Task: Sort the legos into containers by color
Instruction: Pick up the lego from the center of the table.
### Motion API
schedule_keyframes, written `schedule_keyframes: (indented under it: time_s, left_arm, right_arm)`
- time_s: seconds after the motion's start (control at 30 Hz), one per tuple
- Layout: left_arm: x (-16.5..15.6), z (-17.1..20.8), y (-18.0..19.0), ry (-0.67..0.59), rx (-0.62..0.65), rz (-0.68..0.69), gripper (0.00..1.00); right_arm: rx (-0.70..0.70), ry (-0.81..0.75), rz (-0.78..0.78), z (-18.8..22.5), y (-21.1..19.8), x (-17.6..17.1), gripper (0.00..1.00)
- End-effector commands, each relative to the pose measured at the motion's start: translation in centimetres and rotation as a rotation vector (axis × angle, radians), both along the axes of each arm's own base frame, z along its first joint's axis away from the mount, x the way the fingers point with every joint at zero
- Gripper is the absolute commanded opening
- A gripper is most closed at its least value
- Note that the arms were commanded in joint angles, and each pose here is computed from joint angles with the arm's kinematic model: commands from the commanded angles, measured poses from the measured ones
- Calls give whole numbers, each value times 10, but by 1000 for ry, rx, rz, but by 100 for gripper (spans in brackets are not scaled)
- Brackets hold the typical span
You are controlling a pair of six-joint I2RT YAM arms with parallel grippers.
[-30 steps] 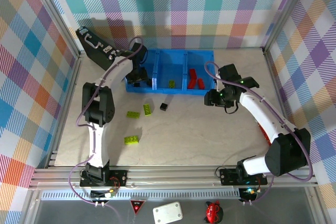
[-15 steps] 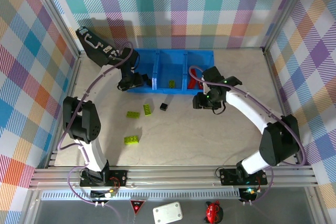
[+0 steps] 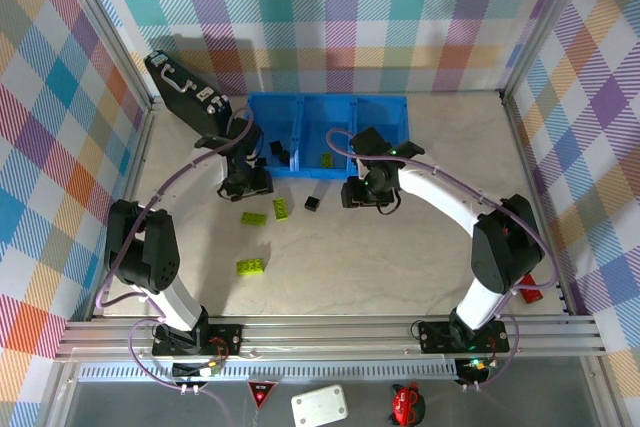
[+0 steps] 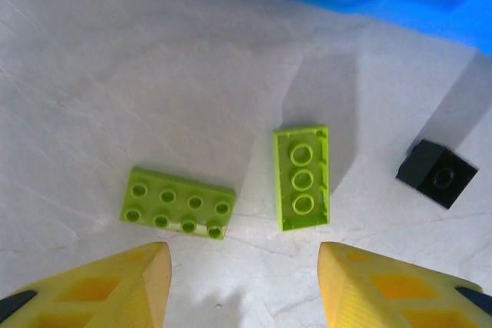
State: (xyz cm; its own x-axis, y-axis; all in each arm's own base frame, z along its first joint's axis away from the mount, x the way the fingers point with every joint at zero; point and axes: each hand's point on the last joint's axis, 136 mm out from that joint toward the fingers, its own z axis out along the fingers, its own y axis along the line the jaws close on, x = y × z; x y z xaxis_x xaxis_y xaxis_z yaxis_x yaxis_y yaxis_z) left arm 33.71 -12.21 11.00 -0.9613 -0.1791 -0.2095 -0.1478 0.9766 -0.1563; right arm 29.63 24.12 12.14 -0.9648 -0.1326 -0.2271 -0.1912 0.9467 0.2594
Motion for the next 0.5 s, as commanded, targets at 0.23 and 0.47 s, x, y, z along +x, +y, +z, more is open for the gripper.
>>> schedule_keyframes:
  time_s: [0.23, 0.47]
  left_arm:
    - [-40, -19, 20, 54, 46, 52, 53]
    - [-54, -19, 48, 63, 16, 132, 53]
  right_arm:
    - [-22, -16, 51, 2, 49, 9, 52]
    - [-63, -23, 82, -4, 93, 10, 51]
